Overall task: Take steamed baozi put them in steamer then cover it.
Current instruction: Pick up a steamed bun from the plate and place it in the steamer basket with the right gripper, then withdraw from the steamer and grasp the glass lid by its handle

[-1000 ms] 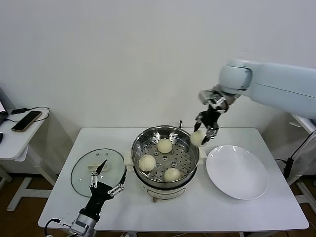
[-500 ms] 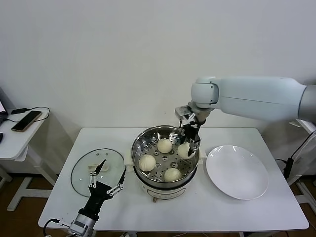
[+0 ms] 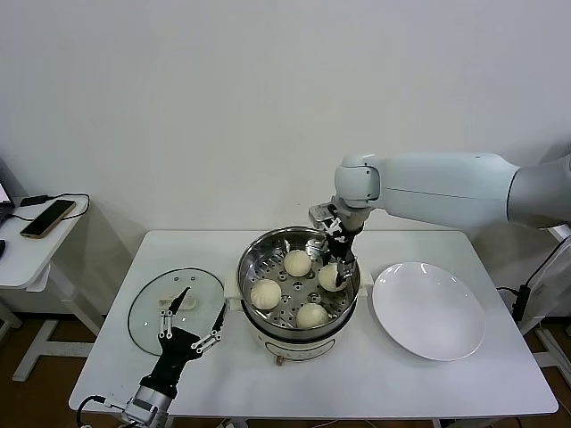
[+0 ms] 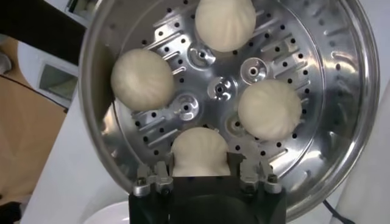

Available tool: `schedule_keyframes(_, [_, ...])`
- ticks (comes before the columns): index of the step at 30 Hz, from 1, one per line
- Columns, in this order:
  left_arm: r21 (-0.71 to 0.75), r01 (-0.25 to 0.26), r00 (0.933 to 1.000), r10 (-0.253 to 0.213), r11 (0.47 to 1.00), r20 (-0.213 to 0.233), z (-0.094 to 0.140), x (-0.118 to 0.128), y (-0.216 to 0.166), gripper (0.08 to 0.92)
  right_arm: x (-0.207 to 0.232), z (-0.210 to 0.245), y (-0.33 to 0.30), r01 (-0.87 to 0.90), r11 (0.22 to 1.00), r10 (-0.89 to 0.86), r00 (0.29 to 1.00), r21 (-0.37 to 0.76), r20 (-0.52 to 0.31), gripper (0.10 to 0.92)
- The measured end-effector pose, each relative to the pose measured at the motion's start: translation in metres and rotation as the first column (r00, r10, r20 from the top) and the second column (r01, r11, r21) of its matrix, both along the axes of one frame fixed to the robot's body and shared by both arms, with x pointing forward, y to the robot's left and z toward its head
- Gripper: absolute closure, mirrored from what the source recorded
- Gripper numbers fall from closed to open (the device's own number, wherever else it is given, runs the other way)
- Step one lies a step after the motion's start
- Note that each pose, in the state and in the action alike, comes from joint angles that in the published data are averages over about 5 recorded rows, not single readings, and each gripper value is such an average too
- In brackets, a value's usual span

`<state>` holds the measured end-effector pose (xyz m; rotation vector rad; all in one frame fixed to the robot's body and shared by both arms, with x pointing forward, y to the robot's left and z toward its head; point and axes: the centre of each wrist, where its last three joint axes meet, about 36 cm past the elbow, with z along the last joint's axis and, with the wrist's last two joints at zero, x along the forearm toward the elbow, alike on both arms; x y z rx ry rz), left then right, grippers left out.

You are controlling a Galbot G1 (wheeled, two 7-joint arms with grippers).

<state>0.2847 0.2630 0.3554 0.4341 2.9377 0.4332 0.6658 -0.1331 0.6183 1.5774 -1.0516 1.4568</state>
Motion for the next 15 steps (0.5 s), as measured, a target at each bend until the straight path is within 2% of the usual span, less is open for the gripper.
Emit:
schedule_keyframes(7, [0.004, -0.012, 0.9999, 0.012, 1.0, 0.0, -0.0009, -0.0002, 0.0026, 0.177, 0.0005, -0.0011, 0.0016, -0.003, 1.0, 0.003, 1.0, -0.016, 0.005, 0.37])
schedule_keyframes(15, [-0.001, -0.017, 0.9998, 0.017, 1.0, 0.003, -0.0002, 0.0, 0.001, 0.177, 0.0002, 0.0013, 0.001, -0.008, 1.0, 0.008, 1.0, -0.011, 0.006, 0.215])
